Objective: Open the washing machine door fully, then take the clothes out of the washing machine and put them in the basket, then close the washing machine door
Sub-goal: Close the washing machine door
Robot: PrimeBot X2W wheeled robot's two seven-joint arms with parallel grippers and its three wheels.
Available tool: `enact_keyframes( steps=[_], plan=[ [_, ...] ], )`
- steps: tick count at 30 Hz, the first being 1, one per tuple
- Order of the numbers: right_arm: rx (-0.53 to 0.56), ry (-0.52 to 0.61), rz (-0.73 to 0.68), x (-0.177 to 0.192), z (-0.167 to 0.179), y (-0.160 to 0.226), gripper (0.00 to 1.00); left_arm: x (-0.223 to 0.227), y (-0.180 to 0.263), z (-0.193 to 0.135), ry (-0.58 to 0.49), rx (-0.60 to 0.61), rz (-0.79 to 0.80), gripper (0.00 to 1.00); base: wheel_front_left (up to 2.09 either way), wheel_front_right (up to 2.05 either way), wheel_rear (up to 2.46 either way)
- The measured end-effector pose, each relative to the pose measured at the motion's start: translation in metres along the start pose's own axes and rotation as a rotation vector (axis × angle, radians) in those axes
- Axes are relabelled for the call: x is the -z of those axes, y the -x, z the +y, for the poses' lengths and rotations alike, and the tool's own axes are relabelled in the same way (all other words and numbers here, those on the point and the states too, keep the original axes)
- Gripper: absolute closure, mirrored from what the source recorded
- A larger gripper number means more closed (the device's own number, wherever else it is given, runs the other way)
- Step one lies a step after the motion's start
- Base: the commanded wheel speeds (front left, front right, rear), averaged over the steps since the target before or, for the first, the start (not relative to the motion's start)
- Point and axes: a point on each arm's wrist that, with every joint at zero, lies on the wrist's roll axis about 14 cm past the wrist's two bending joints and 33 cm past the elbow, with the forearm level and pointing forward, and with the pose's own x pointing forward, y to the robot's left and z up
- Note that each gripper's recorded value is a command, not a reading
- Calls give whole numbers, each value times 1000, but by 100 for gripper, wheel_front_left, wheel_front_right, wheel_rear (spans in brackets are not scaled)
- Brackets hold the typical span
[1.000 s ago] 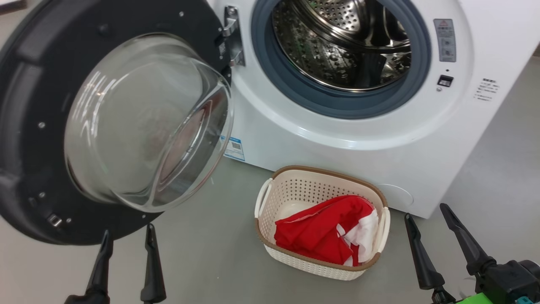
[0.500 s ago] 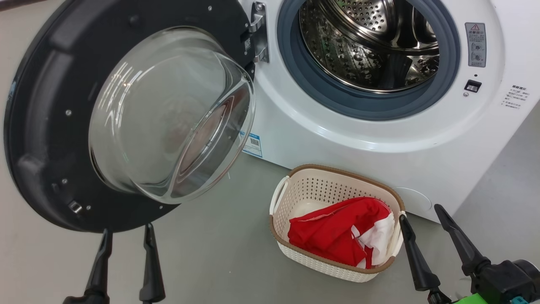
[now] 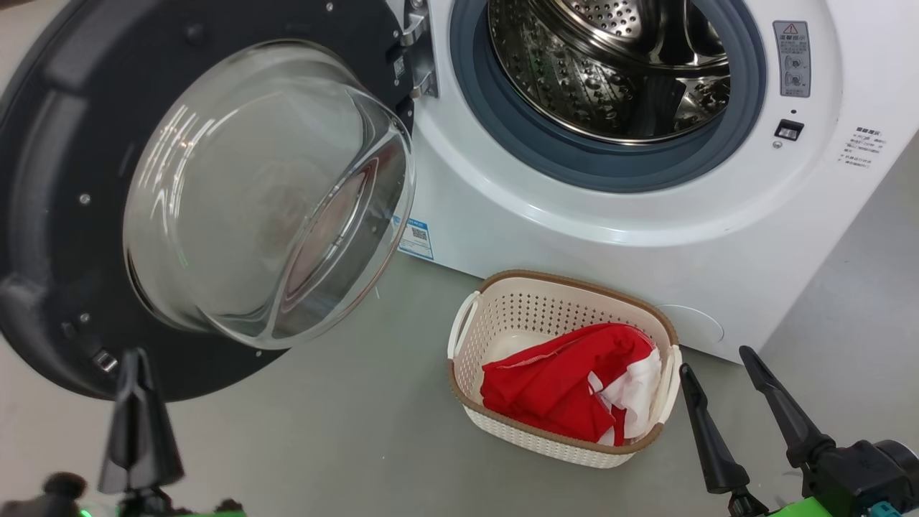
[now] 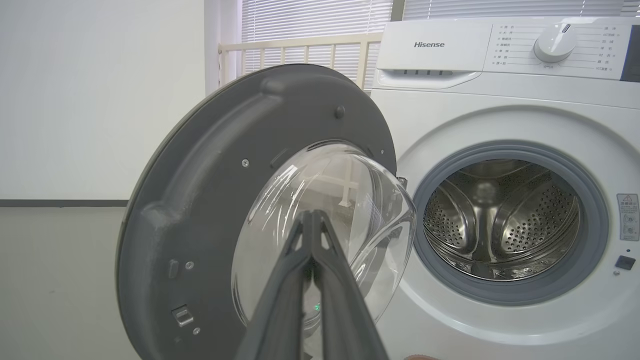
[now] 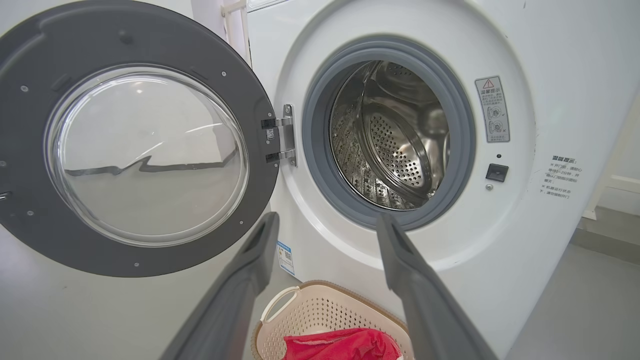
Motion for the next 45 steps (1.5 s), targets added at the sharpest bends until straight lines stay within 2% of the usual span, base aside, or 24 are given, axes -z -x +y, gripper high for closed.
enact_keyframes(
  steps=[2, 8, 11, 16, 21, 25, 30, 33, 37, 45],
  plan=[
    [3, -1, 3, 1, -1, 0, 0, -8, -7, 6, 20, -18, -25, 100, 0, 0, 0],
    [3, 2, 11, 2, -2, -1, 0, -38, -35, 26, 183, -70, -111, 100, 0, 0, 0],
    [6, 7, 15, 3, -3, 0, 0, -50, -49, 38, 231, -87, -151, 100, 0, 0, 0],
    [14, 10, 16, 3, -5, 1, 0, -56, -73, 59, 340, -129, -166, 100, 0, 0, 0],
    [23, 10, 24, 4, -8, 2, 0, -59, -97, 78, 406, -168, -166, 100, 0, 0, 0],
    [33, 11, 23, 4, -11, 4, 0, -54, -113, 96, 518, -227, -149, 100, 0, 0, 0],
    [45, 15, 21, 3, -14, 7, 0, -39, -130, 115, 628, -295, -85, 100, 0, 0, 0],
    [52, 16, 19, 2, -16, 8, 0, -30, -138, 124, 579, -317, -20, 100, 0, 0, 0],
    [57, 19, 27, 3, -18, 8, 0, -23, -153, 129, 595, -342, 62, 100, 0, 0, 0],
    [64, 18, 38, 5, -20, 9, 0, 8, -169, 122, 783, -394, 283, 100, 0, 0, 0]
  ],
)
